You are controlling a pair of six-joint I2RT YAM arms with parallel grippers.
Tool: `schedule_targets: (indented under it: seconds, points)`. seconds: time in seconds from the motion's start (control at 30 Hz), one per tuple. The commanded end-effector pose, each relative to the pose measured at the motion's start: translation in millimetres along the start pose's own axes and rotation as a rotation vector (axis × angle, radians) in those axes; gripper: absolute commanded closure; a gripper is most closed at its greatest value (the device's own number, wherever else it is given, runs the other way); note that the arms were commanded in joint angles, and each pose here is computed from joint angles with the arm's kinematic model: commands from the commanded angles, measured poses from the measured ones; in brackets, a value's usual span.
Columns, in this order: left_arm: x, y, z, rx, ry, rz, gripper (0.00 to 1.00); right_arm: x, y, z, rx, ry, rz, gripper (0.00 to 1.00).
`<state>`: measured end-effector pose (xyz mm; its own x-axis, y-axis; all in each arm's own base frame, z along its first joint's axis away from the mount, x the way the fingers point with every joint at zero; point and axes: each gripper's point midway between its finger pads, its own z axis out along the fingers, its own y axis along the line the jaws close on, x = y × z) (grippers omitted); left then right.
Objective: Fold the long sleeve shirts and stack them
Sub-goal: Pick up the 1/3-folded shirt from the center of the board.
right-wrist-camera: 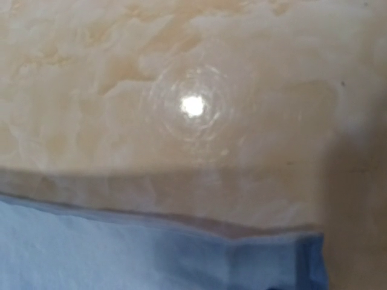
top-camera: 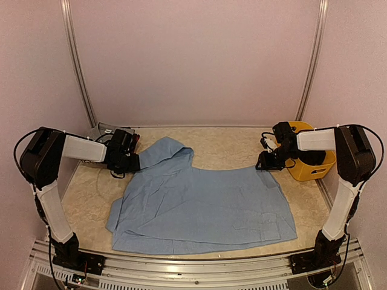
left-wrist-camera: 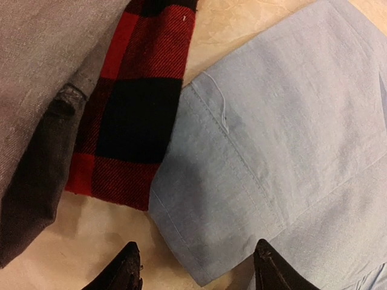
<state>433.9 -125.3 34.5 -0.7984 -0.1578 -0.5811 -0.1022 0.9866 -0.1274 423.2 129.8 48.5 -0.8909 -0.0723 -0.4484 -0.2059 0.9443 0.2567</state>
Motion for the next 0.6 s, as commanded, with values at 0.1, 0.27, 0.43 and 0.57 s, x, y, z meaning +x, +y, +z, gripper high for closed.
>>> schedule_targets:
  seconds: [0.1,0.27,0.43,0.57]
  points:
    - [-2.2,-4.6,22.1,0.032,0.015,-0.019,0.47,2.1,-3.7,-6.5,0.006,-0.01,-0.007,0.53]
    - [7.4,-1.4,30.0,0.023,0.034,-0.018,0.55,4.5,-5.3,-6.1,0.014,-0.002,-0.008,0.54]
    - [10.4,-3.8,29.7,0.044,0.037,-0.026,0.7,7.8,-7.6,-3.4,0.022,0.008,-0.004,0.54]
    - [8.7,-7.9,28.9,0.068,0.028,-0.028,0.82,6.3,-8.3,-6.2,0.031,0.001,-0.004,0.54]
